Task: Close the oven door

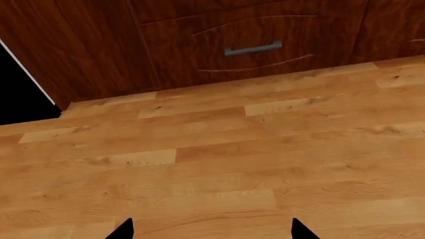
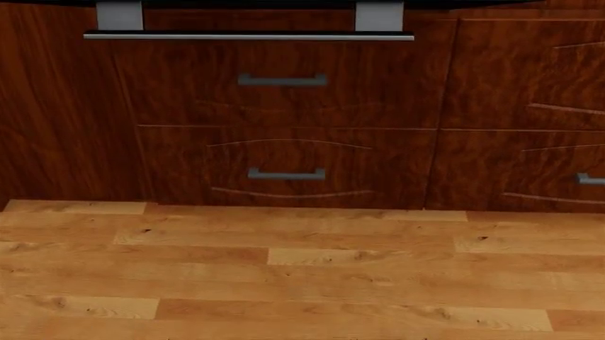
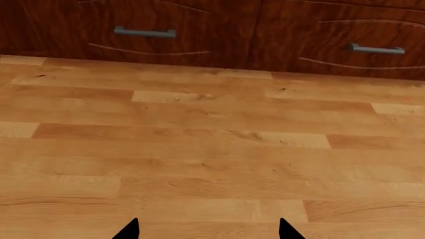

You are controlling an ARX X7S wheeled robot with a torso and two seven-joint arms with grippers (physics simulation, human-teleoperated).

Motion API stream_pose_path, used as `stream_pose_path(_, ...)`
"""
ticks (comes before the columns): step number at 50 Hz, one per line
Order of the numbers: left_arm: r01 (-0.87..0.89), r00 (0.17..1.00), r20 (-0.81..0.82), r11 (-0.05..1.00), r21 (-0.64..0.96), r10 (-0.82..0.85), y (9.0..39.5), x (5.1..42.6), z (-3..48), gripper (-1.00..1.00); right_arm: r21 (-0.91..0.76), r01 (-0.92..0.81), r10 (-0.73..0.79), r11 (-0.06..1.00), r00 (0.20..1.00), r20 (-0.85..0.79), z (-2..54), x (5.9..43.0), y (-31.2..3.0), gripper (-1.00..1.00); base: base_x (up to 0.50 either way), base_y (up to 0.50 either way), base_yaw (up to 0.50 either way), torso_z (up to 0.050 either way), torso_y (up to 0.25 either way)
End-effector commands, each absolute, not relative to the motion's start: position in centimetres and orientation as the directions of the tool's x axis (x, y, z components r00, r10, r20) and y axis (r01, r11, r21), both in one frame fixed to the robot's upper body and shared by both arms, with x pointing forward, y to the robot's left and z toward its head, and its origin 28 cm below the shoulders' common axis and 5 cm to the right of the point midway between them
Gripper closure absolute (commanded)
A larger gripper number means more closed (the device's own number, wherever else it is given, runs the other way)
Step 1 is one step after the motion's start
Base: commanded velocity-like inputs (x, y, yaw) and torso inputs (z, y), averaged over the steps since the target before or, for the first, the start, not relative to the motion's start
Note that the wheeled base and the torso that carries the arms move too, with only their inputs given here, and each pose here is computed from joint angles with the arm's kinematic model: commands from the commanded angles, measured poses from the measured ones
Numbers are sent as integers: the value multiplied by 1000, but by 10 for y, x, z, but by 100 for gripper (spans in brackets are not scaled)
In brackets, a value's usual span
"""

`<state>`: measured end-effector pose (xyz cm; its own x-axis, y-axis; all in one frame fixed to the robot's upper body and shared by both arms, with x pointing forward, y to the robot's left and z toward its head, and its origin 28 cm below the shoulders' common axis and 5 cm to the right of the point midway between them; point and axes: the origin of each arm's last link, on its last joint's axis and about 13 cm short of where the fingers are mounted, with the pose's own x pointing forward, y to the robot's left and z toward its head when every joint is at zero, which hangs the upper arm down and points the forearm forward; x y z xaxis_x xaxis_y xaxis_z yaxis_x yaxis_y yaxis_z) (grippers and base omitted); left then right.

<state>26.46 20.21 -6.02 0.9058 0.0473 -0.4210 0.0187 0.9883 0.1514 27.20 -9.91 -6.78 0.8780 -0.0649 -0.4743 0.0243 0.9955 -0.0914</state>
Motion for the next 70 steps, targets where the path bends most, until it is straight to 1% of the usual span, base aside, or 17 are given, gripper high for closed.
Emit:
stream_pose_path(1, 26, 890, -452, 986, 163, 51, 203, 266, -59, -100, -88, 13, -55, 996, 867, -495, -71, 271, -98, -100, 0, 0, 0, 0, 0)
stream_pose_path(10, 26, 878, -475, 985, 173, 60, 207, 263, -63, -100, -86, 11, -53, 996, 866, -497, -71, 271, -97, -100, 0, 0, 0, 0, 0)
stream_pose_path(22, 36, 901, -432, 987, 159, 36, 202, 266, -64, -100, -85, 12, -53, 996, 869, -492, -71, 271, -98, -100, 0, 0, 0, 0, 0)
stream_pose_path(27, 25, 918, -395, 988, 150, 37, 200, 269, -60, -100, -87, 13, -54, 996, 869, -492, -71, 271, -97, -100, 164, 0, 0, 0, 0)
stream_pose_path(30, 14, 908, -416, 986, 165, 57, 203, 268, -68, -100, -86, 15, -56, 996, 869, -491, -71, 271, -98, -100, 165, 0, 0, 0, 0)
stream_pose_path(31, 4, 876, -474, 982, 191, 89, 211, 258, -68, -100, -85, 15, -55, 996, 870, -491, -71, 271, -98, -100, 168, 0, 0, 0, 0)
stream_pose_path(32, 20, 906, -419, 986, 168, 53, 202, 266, -63, -100, -86, 10, -51, 996, 873, -486, -71, 270, -97, -100, 234, -12, 0, 0, 0)
stream_pose_path(37, 21, 911, -410, 986, 167, 50, 201, 267, -64, -100, -83, 18, -57, 996, 872, -487, -72, 270, -99, -100, 242, -20, 0, 0, 0)
stream_pose_path(43, 13, 907, -417, 985, 172, 61, 203, 267, -70, -100, -77, 23, -58, 997, 872, -487, -71, 270, -98, -100, 242, -19, 0, 0, 0)
stream_pose_path(44, 0, 877, -471, 981, 195, 94, 211, 260, -70, -100, -79, 27, -62, 997, 871, -487, -71, 271, -98, -100, 234, -20, 0, 0, 0)
stream_pose_path(45, 11, 907, -417, 985, 170, 62, 203, 267, -64, -100, -78, 27, -62, 997, 871, -487, -71, 271, -98, -100, 211, -20, 0, 0, 0)
stream_pose_path(47, 10, 908, -413, 985, 172, 63, 203, 267, -68, -100, -77, 27, -62, 997, 871, -487, -71, 271, -98, -100, 188, -18, 0, 0, 0)
stream_pose_path(49, 5, 910, -410, 985, 170, 66, 204, 269, -51, -100, -74, 30, -62, 997, 870, -490, -72, 270, -98, -100, 184, -18, 0, 0, 0)
stream_pose_path(54, 7, 910, -410, 986, 169, 63, 203, 267, -67, -100, -69, 30, -60, 997, 871, -488, -72, 270, -99, -100, 181, -18, 0, 0, 0)
stream_pose_path(58, 8, 910, -411, 985, 171, 64, 203, 268, -49, -100, -70, 27, -58, 997, 871, -488, -71, 270, -98, -100, 179, -19, 0, 0, 0)
stream_pose_path(60, 8, 909, -411, 985, 171, 64, 203, 266, -65, -100, -72, 25, -57, 997, 871, -487, -71, 270, -98, -100, 184, -20, 0, 0, 0)
stream_pose_path(70, -2, 903, -422, 983, 181, 80, 206, 269, -64, -100, -71, 25, -57, 997, 868, -493, -72, 269, -98, -100, 180, -18, 0, 0, 0)
